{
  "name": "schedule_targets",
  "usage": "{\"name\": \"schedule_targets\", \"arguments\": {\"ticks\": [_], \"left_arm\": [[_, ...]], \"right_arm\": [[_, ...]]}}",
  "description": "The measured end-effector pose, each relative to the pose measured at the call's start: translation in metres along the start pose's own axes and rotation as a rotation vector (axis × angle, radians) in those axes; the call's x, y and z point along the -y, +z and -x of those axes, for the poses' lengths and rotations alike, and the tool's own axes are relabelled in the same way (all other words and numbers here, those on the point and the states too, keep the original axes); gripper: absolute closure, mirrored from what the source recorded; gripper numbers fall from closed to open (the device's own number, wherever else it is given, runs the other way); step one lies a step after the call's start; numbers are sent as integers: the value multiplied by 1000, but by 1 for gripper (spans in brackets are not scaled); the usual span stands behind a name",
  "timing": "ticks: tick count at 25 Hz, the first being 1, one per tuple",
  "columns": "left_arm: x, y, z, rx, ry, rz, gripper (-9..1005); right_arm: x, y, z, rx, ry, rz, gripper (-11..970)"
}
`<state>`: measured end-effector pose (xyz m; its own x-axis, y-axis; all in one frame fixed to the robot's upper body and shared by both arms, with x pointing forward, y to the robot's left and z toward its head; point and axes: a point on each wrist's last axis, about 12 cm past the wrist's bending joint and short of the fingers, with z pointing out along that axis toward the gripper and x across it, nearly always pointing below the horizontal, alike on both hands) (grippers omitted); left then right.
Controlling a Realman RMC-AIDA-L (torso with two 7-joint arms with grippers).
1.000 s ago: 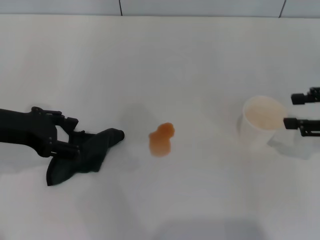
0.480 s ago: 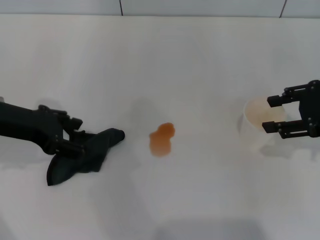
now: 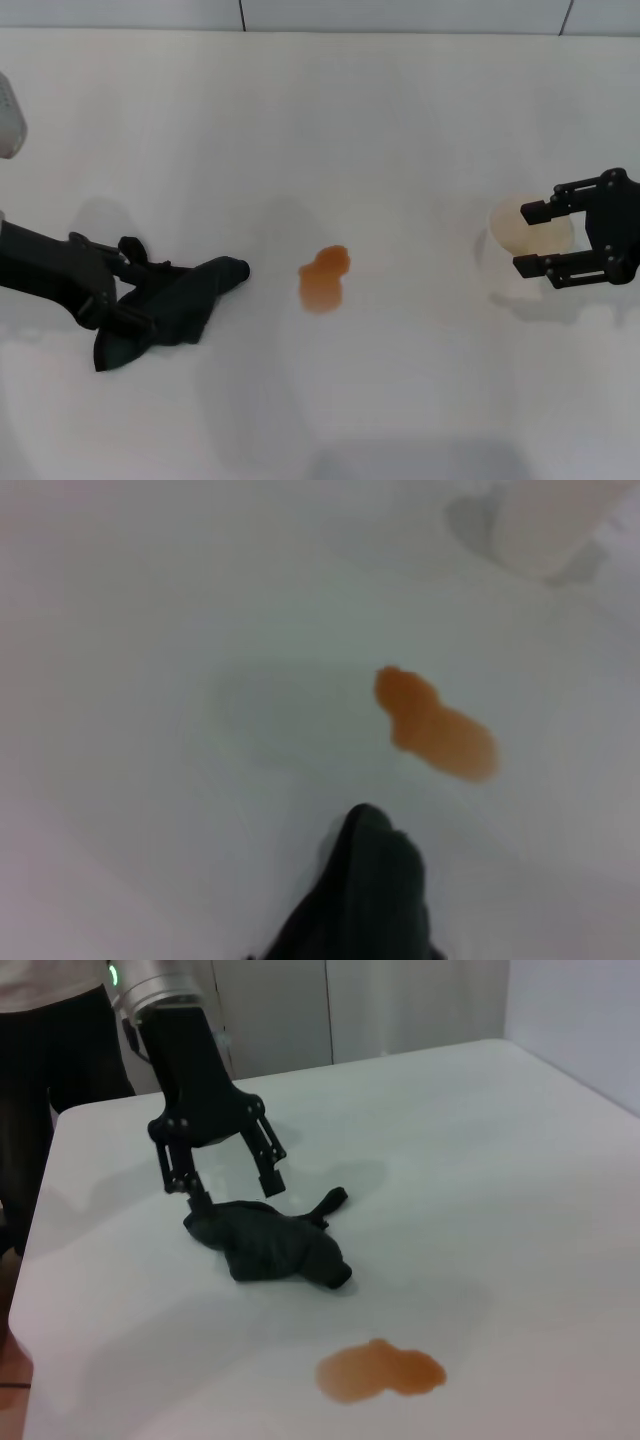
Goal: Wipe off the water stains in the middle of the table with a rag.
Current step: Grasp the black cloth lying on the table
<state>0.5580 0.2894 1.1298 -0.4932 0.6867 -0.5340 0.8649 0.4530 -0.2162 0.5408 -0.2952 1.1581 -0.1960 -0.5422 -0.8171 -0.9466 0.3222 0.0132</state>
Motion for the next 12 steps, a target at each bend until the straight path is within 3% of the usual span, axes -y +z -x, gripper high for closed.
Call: {"name": "schedule_targets", "arguments": {"ticks": [12], "left_arm": [[-3,12,-1,-32,15,41,296]], "right_arm": [[-4,9,-1,2,0,24,331]]}}
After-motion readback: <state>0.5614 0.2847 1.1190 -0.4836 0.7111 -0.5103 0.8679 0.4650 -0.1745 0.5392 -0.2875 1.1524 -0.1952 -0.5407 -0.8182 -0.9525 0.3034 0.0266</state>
